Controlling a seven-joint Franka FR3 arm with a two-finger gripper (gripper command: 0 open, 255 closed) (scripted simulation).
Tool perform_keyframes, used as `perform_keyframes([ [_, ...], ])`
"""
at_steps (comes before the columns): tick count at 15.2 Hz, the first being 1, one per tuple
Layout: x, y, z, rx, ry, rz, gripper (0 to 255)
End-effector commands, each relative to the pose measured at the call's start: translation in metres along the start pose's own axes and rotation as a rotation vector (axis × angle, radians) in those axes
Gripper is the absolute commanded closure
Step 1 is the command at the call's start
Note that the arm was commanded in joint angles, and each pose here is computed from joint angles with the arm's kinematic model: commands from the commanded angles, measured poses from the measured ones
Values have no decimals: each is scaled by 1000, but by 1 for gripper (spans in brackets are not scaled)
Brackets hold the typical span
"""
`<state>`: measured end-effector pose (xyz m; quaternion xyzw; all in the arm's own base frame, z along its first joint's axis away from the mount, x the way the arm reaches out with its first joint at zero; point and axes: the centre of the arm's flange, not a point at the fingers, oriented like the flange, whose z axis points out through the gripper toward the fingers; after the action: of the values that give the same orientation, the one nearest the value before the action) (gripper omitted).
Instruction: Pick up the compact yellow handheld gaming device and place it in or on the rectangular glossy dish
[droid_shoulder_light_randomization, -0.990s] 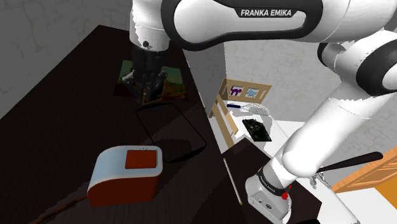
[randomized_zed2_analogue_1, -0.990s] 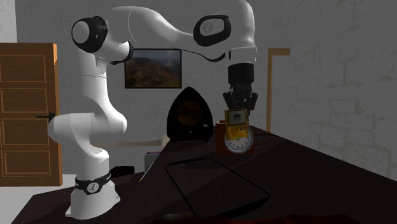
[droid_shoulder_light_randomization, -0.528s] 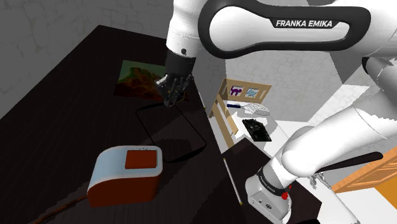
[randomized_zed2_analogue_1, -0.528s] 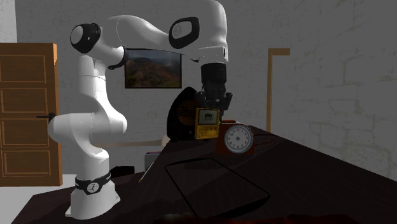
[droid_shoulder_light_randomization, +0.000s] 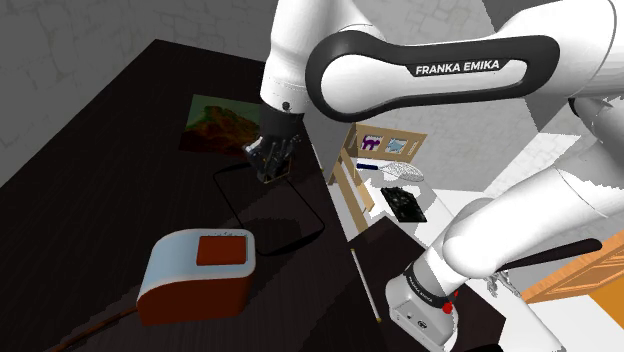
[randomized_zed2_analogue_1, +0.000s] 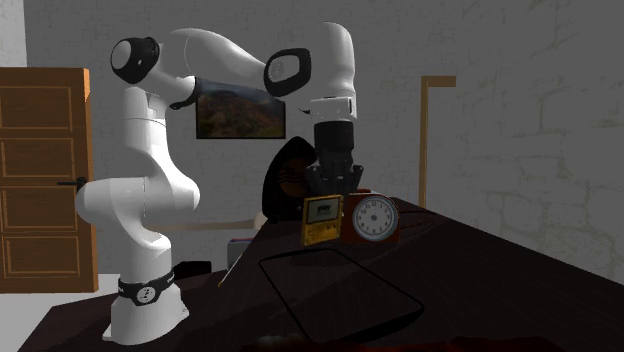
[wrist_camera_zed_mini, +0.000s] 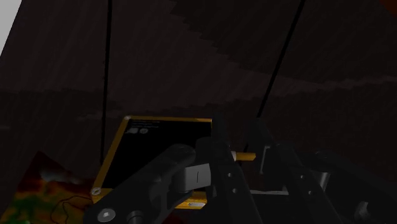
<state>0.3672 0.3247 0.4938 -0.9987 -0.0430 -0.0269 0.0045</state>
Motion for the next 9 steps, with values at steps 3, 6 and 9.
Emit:
perform_keyframes([
  [3, -1, 0, 21, 0, 1, 0, 255],
  [6, -1, 0, 30, 0, 1, 0, 255],
  [9, -1, 0, 30, 0, 1, 0, 255],
])
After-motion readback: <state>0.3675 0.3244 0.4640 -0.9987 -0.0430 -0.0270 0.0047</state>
